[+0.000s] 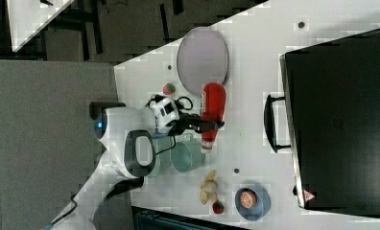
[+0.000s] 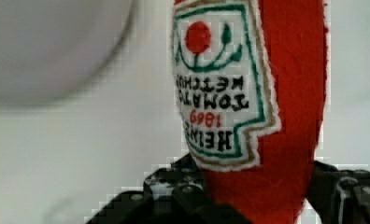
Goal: Pick ketchup from strainer and place it on the table
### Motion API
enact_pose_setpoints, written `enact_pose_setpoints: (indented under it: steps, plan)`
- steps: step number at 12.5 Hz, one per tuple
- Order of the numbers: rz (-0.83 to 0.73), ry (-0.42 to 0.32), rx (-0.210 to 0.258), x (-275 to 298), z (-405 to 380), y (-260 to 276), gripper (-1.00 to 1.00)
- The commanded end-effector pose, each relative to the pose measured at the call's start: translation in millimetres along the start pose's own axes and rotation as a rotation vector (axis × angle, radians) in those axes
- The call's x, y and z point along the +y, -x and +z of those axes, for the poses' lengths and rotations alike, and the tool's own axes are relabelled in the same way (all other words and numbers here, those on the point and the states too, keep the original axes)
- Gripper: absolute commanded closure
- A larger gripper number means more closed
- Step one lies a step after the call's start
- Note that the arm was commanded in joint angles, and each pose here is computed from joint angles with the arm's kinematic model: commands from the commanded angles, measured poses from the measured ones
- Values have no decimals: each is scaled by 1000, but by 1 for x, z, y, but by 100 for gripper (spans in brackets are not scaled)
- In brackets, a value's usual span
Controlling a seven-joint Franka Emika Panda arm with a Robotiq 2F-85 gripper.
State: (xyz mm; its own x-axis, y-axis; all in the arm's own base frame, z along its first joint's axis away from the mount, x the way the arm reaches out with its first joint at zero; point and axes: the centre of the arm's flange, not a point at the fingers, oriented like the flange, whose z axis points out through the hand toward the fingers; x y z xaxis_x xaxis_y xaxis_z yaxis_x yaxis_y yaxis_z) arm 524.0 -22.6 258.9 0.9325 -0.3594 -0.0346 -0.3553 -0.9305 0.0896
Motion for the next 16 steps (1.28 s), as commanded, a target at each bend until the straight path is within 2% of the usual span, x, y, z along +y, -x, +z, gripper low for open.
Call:
enact_pose_setpoints:
  steps: [1, 3, 6, 7, 12, 14, 16]
  plan:
    - [-51, -14, -6, -1, 16, 8, -21]
    - [-53, -20, -41, -2, 37, 13, -27]
    - [-49, -45, -30, -3, 50, 11, -90]
    - [-50, -47, -22, -4, 47, 10, -100]
    - [36, -46, 107, -3, -49, -23, -100]
    - [145, -75, 95, -2, -97, -33, -100]
    - [217, -134, 69, -4, -151, -40, -100]
